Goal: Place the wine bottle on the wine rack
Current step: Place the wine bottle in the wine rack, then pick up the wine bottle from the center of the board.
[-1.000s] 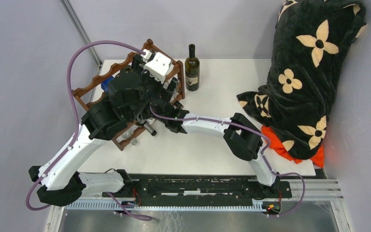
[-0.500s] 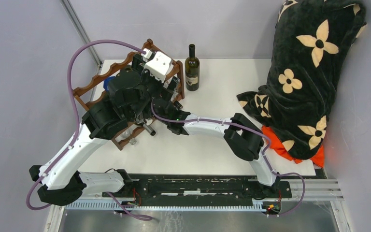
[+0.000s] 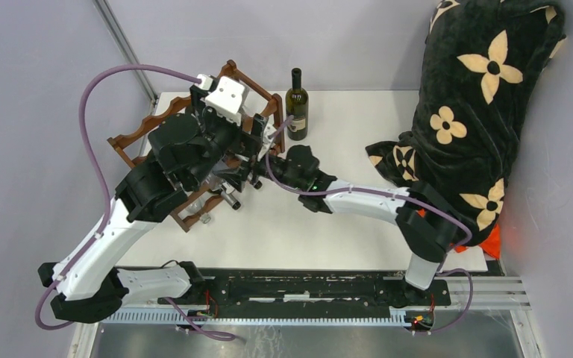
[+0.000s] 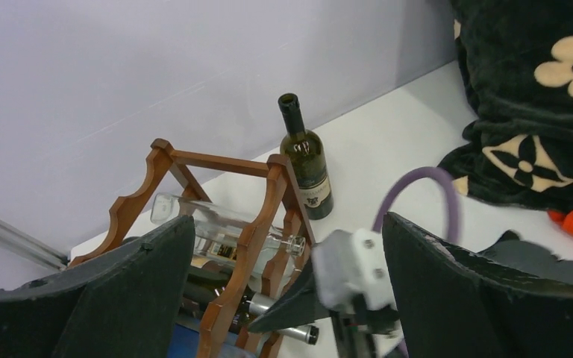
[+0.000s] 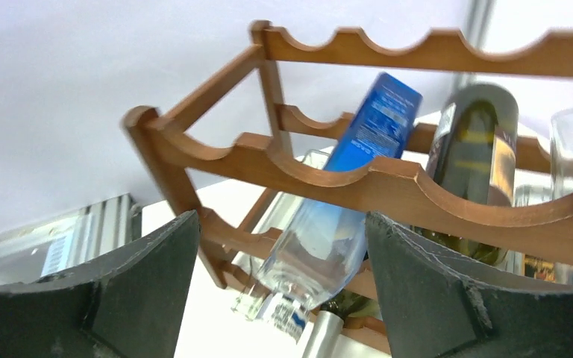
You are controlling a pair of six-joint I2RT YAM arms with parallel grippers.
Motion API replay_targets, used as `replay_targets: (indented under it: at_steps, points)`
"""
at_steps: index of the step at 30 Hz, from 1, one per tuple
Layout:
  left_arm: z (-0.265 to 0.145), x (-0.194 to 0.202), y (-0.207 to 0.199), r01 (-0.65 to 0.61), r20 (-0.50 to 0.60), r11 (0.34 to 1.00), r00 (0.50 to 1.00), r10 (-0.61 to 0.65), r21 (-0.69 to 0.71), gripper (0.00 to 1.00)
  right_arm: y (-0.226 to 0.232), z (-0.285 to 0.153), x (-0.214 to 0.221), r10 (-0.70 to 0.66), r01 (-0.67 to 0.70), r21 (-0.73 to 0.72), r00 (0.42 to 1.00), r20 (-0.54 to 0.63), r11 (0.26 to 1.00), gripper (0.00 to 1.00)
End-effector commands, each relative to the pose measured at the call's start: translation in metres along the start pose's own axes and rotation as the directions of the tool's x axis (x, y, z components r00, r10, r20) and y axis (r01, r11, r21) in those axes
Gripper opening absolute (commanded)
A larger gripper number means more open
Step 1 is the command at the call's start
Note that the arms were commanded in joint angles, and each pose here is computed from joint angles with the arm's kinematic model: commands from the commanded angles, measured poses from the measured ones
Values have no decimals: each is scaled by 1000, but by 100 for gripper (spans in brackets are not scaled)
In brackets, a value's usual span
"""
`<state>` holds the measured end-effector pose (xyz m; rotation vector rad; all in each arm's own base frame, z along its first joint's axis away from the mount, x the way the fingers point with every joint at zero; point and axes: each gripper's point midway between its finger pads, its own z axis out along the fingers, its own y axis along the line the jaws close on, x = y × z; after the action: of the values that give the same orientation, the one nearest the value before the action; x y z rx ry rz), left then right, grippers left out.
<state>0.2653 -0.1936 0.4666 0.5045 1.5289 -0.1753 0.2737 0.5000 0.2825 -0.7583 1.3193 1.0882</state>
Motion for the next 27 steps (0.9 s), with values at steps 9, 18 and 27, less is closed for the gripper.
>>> replay_targets:
  at_steps: [9, 18, 27]
  points:
    - [-11, -43, 4, 203, 208, 979, 957, -203, 23, 100, -7, -96, -53, -413, 429, -209, 903, 120, 879, 94]
    - [7, -29, -11, 218, 200, 975, 954, -221, 40, 100, -97, -135, -73, -478, 478, -14, 878, -3, 878, 98]
    - [32, -5, -29, 230, 147, 972, 961, -234, 43, 100, -195, -146, -96, -489, 497, 157, 868, -92, 853, 98]
